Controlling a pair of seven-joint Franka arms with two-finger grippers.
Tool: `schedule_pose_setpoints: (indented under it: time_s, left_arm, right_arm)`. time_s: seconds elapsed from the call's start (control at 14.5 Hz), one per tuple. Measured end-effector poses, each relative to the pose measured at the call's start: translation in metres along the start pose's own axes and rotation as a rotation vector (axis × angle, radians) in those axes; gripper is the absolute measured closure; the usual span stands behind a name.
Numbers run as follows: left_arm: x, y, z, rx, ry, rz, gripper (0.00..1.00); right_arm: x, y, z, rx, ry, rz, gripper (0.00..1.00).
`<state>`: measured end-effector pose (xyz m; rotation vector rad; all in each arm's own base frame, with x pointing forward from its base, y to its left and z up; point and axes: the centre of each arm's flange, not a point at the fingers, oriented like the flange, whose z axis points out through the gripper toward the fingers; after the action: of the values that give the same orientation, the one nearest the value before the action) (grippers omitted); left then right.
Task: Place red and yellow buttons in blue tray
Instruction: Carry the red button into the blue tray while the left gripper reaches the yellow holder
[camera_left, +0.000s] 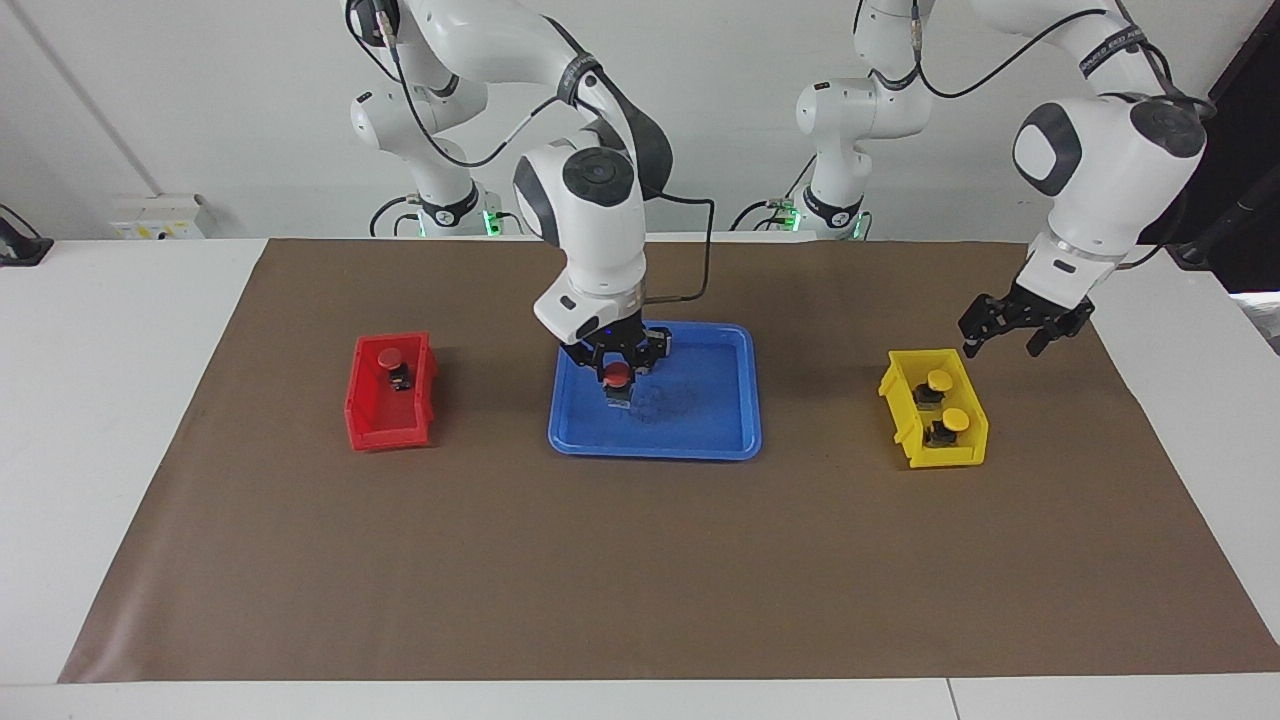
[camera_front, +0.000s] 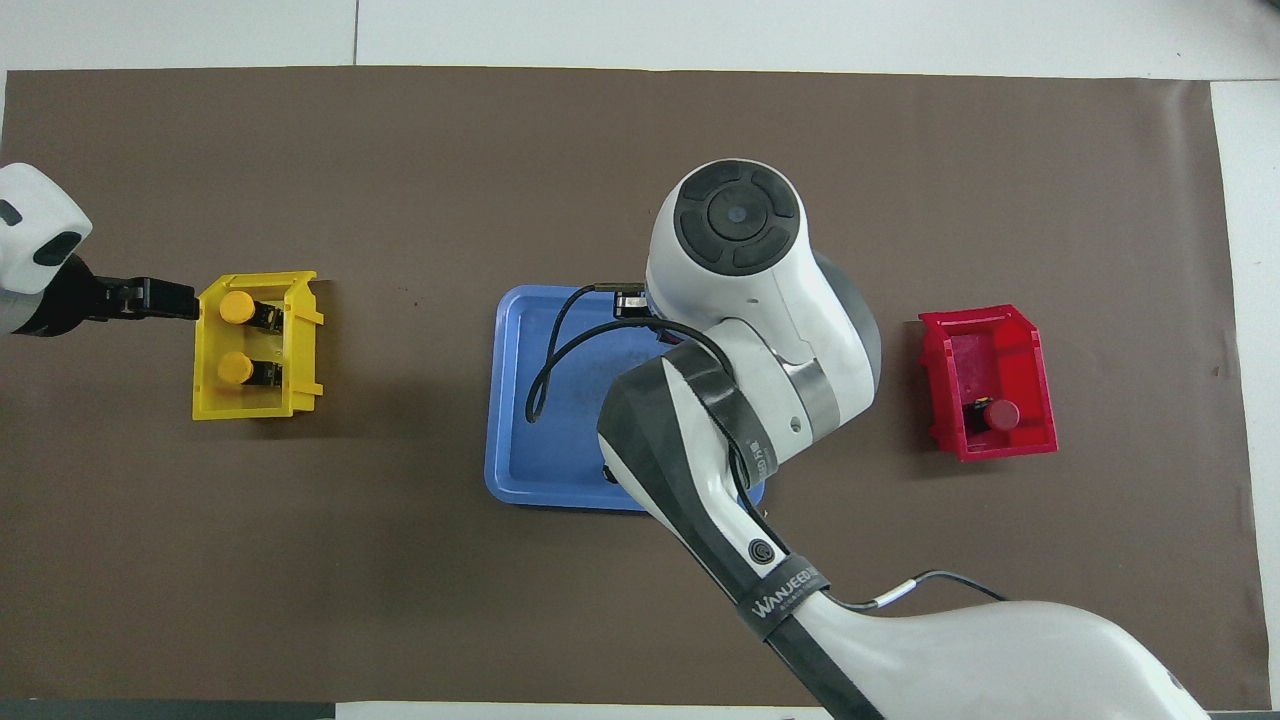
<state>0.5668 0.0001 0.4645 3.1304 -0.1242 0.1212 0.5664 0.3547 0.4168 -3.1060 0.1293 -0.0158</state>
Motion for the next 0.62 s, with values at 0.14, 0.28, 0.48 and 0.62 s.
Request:
schedule_pose_setpoints:
  time_s: [0.14, 0.28, 0.48, 0.62]
  left_arm:
    - [0.008, 0.002, 0.022, 0.002, -0.002, 0.003, 0.09]
    - [0.015, 0.007, 0.039, 0.004, 0.003, 0.006, 0.13]
    - [0.018, 0.013, 0.049, 0.004, -0.001, 0.010, 0.19]
    - [0.019, 0.012, 0.054, 0.004, 0.002, 0.010, 0.22]
  right_arm:
    - [-0.008, -0.008, 0.015, -0.007, -0.010, 0.002, 0.57]
    - [-0.021, -0.023, 0.031, -0.020, -0.023, -0.007, 0.57]
    - [-0.028, -0.025, 0.056, -0.018, -0.016, -0.005, 0.57]
    - [-0.028, -0.019, 0.066, -0.021, -0.016, 0.001, 0.57]
